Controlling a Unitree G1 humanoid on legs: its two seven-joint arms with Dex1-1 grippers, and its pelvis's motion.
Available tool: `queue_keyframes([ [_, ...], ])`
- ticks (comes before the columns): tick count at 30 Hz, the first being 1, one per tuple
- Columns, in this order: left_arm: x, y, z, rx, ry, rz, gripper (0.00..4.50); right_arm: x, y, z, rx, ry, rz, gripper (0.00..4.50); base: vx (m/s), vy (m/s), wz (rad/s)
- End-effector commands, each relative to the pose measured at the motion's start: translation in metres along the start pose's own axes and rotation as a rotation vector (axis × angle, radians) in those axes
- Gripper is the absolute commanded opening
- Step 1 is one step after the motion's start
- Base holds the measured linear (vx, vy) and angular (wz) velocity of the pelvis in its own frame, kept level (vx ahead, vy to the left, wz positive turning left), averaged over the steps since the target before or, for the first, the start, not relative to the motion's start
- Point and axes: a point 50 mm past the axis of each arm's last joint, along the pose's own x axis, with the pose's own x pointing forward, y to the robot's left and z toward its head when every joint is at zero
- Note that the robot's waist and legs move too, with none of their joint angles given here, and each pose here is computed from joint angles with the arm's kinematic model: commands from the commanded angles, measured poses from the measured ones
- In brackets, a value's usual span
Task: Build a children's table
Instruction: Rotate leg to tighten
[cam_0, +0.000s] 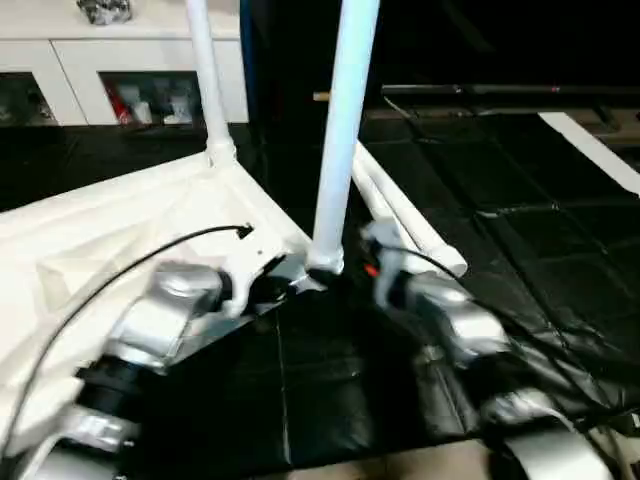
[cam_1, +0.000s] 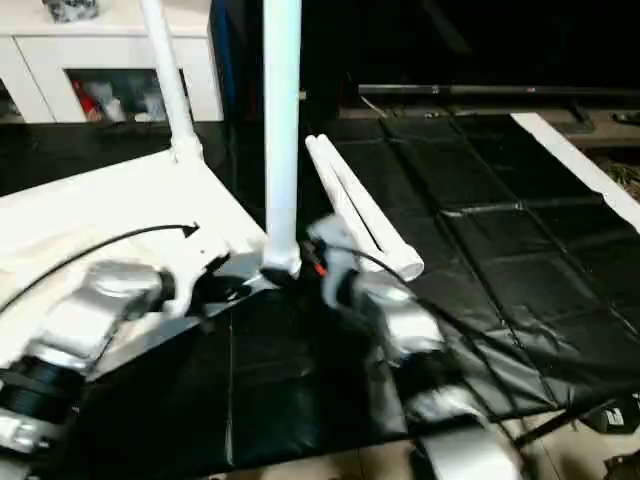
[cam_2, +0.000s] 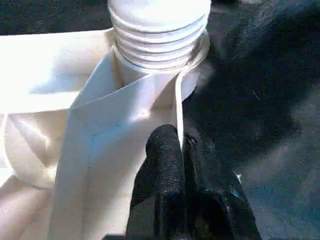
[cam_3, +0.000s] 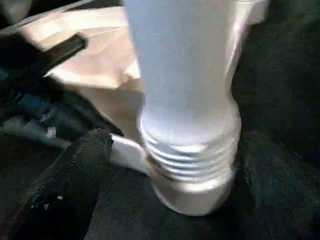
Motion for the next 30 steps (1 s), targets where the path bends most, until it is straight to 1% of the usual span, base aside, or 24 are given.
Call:
queue_keyframes([
  [1, -0.001, -0.006, 0.008, 0.124, -0.011, -0.138, 0.0, -0.012, 0.004, 0.009, -0.083, 0.027, 0.121, 4.45, 0.0, 0.0, 0.0],
  [2, -0.001, -0.007, 0.008, 0.125, -0.011, -0.141, 0.0, -0.012, 0.004, 0.009, -0.085, 0.03, 0.124, 4.45, 0.0, 0.0, 0.0],
  [3, -0.002, -0.007, 0.006, 0.137, -0.001, -0.177, 0.0, -0.017, 0.004, 0.01, -0.12, 0.062, 0.164, 4.45, 0.0, 0.0, 0.0],
  [5, -0.005, -0.009, 0.002, 0.185, 0.027, -0.254, 0.0, -0.023, 0.007, 0.01, -0.161, 0.112, 0.241, 4.45, 0.0, 0.0, 0.0],
  [7, -0.006, -0.011, 0.0, 0.203, 0.041, -0.307, 0.0, -0.024, 0.009, 0.01, -0.179, 0.138, 0.283, 4.45, 0.0, 0.0, 0.0],
  [8, -0.006, -0.012, 0.0, 0.204, 0.041, -0.31, 0.0, -0.024, 0.01, 0.01, -0.18, 0.14, 0.285, 4.45, 0.0, 0.0, 0.0],
  [10, -0.008, -0.013, -0.002, 0.238, 0.057, -0.369, 0.0, -0.023, 0.014, 0.01, -0.202, 0.165, 0.345, 4.45, 0.0, 0.0, 0.0],
  [13, -0.008, -0.013, -0.003, 0.261, 0.073, -0.397, 0.0, -0.02, 0.019, 0.008, -0.213, 0.182, 0.39, 4.45, 0.0, 0.0, 0.0],
  [14, -0.009, -0.013, -0.004, 0.279, 0.084, -0.419, 0.0, -0.017, 0.022, 0.007, -0.217, 0.195, 0.417, 4.45, 0.0, 0.0, 0.0],
  [21, -0.008, -0.013, -0.002, 0.299, 0.08, -0.448, 0.0, -0.009, 0.025, 0.005, -0.19, 0.201, 0.443, 4.45, 0.0, 0.0, 0.0],
  [22, -0.009, -0.013, -0.001, 0.3, 0.078, -0.45, 0.0, -0.008, 0.025, 0.005, -0.187, 0.2, 0.444, 4.29, 0.0, 0.0, 0.0],
  [23, -0.009, -0.013, -0.001, 0.3, 0.078, -0.454, 0.0, -0.006, 0.025, 0.005, -0.176, 0.192, 0.445, 4.29, 0.0, 0.0, 0.0],
  [24, -0.009, -0.012, -0.002, 0.301, 0.078, -0.458, 0.0, -0.006, 0.025, 0.006, -0.169, 0.187, 0.445, 4.19, 0.0, 0.0, 0.0],
  [25, -0.009, -0.012, -0.002, 0.301, 0.078, -0.458, 0.0, -0.005, 0.025, 0.006, -0.167, 0.185, 0.445, 4.01, 0.0, 0.0, 0.0],
  [27, -0.01, -0.011, -0.003, 0.303, 0.079, -0.462, 0.0, -0.004, 0.025, 0.006, -0.155, 0.179, 0.447, 3.93, 0.0, 0.0, 0.0],
  [28, -0.01, -0.01, -0.003, 0.303, 0.081, -0.462, 0.0, -0.004, 0.025, 0.006, -0.154, 0.179, 0.448, 3.73, 0.0, 0.0, 0.0],
  [29, -0.01, -0.01, -0.004, 0.302, 0.081, -0.461, 0.0, -0.003, 0.025, 0.006, -0.153, 0.179, 0.449, 3.73, 0.0, 0.0, 0.0],
  [30, -0.011, -0.01, -0.004, 0.301, 0.082, -0.461, 0.0, -0.003, 0.025, 0.006, -0.149, 0.177, 0.451, 3.57, 0.0, 0.0, 0.0],
])
